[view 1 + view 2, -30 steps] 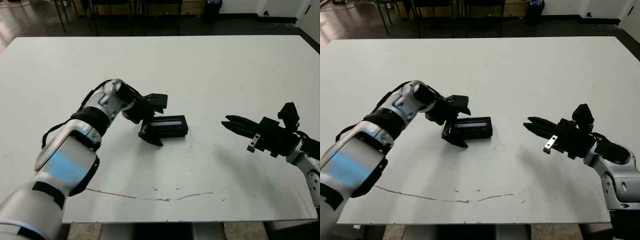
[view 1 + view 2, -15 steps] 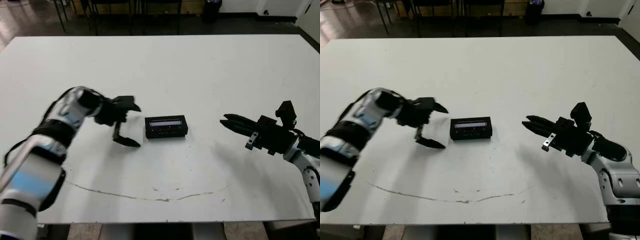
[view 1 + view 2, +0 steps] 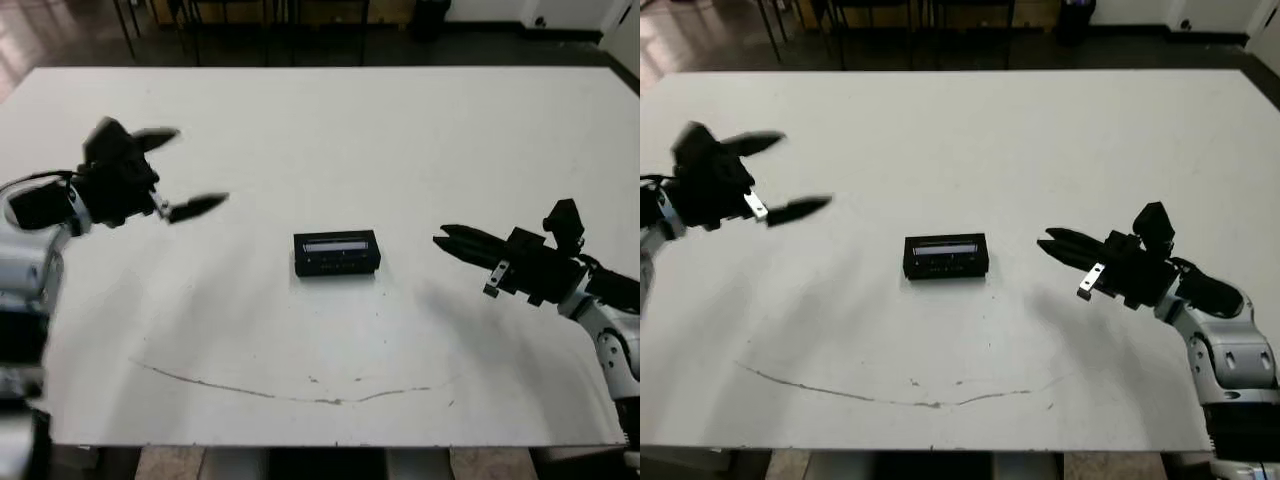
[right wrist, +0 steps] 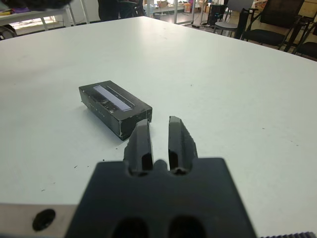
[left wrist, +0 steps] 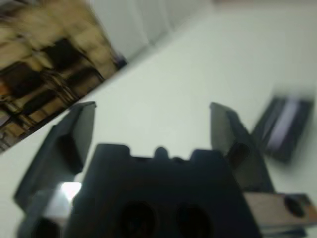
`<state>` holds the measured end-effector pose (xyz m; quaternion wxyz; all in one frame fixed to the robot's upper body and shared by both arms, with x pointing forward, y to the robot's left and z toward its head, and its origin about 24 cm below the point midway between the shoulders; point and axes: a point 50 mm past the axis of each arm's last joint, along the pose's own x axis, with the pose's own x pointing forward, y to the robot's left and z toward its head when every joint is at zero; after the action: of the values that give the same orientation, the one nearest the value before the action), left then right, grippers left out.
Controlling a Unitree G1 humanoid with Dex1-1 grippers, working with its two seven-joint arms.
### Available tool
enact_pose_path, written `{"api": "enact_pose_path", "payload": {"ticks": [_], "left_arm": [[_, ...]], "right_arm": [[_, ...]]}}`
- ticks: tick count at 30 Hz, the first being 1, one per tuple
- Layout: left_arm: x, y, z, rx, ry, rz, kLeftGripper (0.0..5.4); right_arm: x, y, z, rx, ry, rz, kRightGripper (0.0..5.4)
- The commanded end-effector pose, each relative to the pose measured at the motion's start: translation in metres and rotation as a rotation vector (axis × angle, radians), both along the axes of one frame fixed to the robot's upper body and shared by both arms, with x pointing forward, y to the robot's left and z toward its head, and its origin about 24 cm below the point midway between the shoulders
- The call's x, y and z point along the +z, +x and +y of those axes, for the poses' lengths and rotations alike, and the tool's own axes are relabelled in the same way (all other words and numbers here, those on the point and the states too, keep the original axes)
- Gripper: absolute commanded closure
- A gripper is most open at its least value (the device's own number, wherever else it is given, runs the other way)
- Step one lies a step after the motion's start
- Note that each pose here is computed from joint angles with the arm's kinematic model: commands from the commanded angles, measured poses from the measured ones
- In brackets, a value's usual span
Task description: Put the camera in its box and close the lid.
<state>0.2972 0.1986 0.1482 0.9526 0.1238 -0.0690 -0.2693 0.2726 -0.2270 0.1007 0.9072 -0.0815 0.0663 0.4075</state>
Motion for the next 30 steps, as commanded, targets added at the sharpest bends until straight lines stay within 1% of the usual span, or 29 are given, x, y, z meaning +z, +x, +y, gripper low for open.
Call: {"api": "enact_pose_path", "payload": {"ticks": [1, 3, 6, 10, 13, 14, 18, 22, 27, 30], "left_arm": [[-0.011, -0.014, -0.032, 0.043, -0.152, 0.105, 2.35], [-0.014, -0.019, -0.05, 0.04, -0.239, 0.181, 2.84], [-0.013, -0.025, -0.077, 0.014, -0.348, 0.263, 3.57], [-0.015, -0.024, -0.103, 0.029, -0.391, 0.325, 4.55], [-0.027, -0.022, -0.123, 0.098, -0.428, 0.394, 5.27], [-0.032, -0.022, -0.13, 0.123, -0.423, 0.416, 5.38], [-0.049, -0.025, -0.149, 0.166, -0.379, 0.46, 5.38], [-0.066, -0.031, -0.164, 0.214, -0.369, 0.531, 5.38], [-0.085, -0.035, -0.168, 0.257, -0.369, 0.607, 5.38], [-0.098, -0.041, -0.166, 0.263, -0.303, 0.651, 5.38]], "right_arm": [[0.0, 0.002, 0.002, -0.02, -0.022, -0.002, 5.4], [0.0, 0.003, 0.003, -0.025, -0.019, -0.006, 5.4], [-0.001, 0.004, 0.004, -0.031, -0.011, -0.013, 5.4], [-0.003, 0.005, 0.004, -0.033, 0.016, -0.018, 5.4], [-0.004, 0.005, 0.004, -0.036, 0.033, -0.024, 5.4], [-0.004, 0.005, 0.004, -0.04, 0.03, -0.028, 5.4], [-0.005, 0.003, 0.003, -0.043, 0.028, -0.023, 5.4], [-0.005, 0.002, 0.004, -0.045, 0.038, -0.027, 5.4], [-0.007, 0.0, 0.004, -0.05, 0.045, -0.017, 5.4], [-0.009, 0.0, 0.004, -0.048, 0.041, -0.018, 5.4]]}}
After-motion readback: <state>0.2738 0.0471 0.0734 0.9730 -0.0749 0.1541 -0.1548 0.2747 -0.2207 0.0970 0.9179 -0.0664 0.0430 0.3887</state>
